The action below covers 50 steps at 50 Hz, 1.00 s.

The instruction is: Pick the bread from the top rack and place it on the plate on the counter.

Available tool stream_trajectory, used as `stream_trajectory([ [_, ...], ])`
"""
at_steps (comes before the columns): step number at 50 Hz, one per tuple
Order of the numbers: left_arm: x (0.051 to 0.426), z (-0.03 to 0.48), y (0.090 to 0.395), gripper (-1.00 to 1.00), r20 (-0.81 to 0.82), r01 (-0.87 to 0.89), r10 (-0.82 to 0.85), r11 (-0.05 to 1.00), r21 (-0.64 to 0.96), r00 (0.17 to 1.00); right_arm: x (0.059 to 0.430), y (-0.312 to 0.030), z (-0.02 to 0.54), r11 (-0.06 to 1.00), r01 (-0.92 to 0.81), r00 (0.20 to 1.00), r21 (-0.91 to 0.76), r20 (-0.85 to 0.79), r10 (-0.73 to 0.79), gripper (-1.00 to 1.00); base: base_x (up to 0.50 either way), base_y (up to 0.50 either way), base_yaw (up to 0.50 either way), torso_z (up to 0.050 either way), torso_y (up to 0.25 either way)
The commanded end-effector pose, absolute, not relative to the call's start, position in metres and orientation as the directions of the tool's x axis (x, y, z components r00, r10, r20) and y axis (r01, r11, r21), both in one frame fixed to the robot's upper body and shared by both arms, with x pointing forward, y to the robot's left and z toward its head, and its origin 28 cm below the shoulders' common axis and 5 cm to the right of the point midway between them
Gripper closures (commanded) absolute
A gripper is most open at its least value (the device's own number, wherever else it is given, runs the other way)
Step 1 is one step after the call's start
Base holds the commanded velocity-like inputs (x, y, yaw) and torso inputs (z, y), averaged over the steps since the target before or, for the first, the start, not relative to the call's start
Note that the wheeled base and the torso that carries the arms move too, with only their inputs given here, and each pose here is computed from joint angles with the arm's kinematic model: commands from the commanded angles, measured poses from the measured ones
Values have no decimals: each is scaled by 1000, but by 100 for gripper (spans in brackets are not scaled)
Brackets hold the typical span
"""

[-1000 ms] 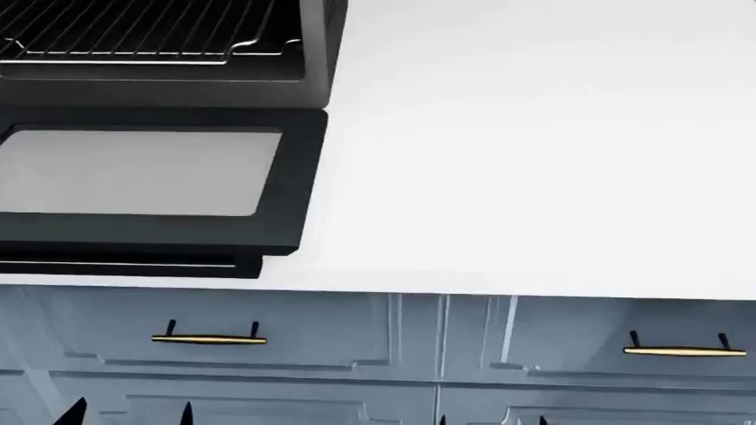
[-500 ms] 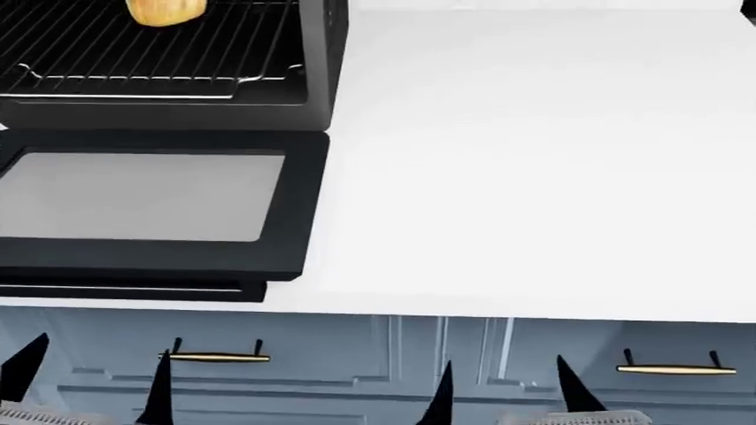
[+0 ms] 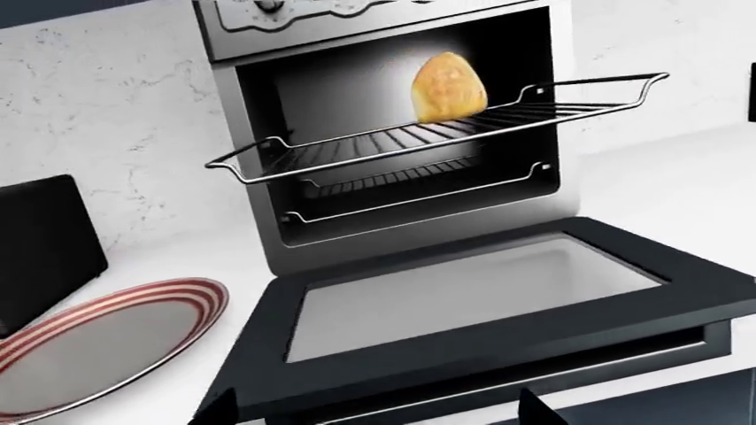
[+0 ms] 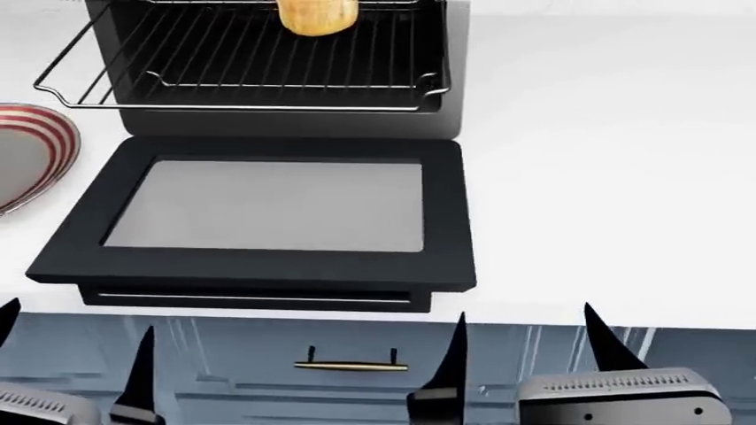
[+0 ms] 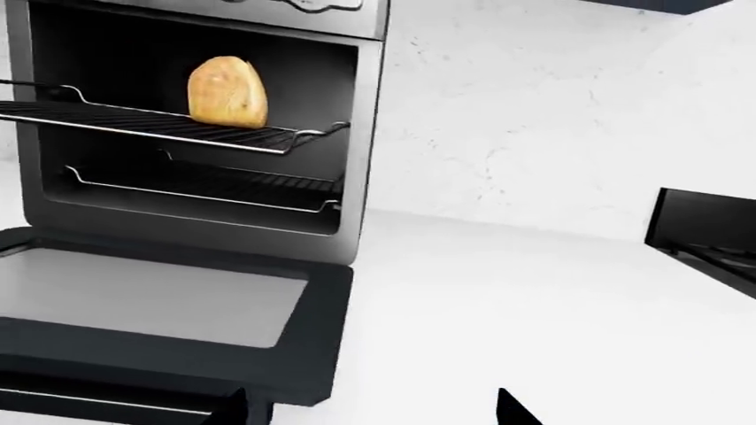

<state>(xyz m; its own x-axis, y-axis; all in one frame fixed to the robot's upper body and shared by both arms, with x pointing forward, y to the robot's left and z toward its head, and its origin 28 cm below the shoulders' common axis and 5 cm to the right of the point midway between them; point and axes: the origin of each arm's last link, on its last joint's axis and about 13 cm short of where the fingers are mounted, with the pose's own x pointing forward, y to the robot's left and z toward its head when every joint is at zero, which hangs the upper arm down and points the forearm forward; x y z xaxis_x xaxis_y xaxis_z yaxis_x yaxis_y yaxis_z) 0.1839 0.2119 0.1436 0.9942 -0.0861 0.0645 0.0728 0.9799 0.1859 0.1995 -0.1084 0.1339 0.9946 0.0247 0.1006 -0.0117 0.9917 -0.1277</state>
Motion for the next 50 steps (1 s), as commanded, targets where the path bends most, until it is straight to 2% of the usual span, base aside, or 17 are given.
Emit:
stream_trajectory([
  [1, 183, 146, 215, -100, 73, 51, -65, 982, 180, 995, 195, -112, 142, 994, -9, 992, -108, 128, 23, -100, 0, 500, 0, 43, 129],
  [21, 203, 231, 224, -100, 153, 92, -134, 962, 255, 979, 198, -122, 221, 962, 61, 971, -265, 240, 4, -100, 0, 39, 0, 42, 127],
  [33, 195, 275, 221, -100, 204, 90, -161, 944, 318, 966, 192, -123, 271, 954, 67, 948, -293, 318, 31, -100, 0, 0, 0, 42, 127],
  [50, 187, 327, 214, -100, 267, 72, -179, 927, 367, 947, 184, -122, 312, 934, 71, 911, -350, 405, 83, -100, 6, 0, 0, 42, 127],
])
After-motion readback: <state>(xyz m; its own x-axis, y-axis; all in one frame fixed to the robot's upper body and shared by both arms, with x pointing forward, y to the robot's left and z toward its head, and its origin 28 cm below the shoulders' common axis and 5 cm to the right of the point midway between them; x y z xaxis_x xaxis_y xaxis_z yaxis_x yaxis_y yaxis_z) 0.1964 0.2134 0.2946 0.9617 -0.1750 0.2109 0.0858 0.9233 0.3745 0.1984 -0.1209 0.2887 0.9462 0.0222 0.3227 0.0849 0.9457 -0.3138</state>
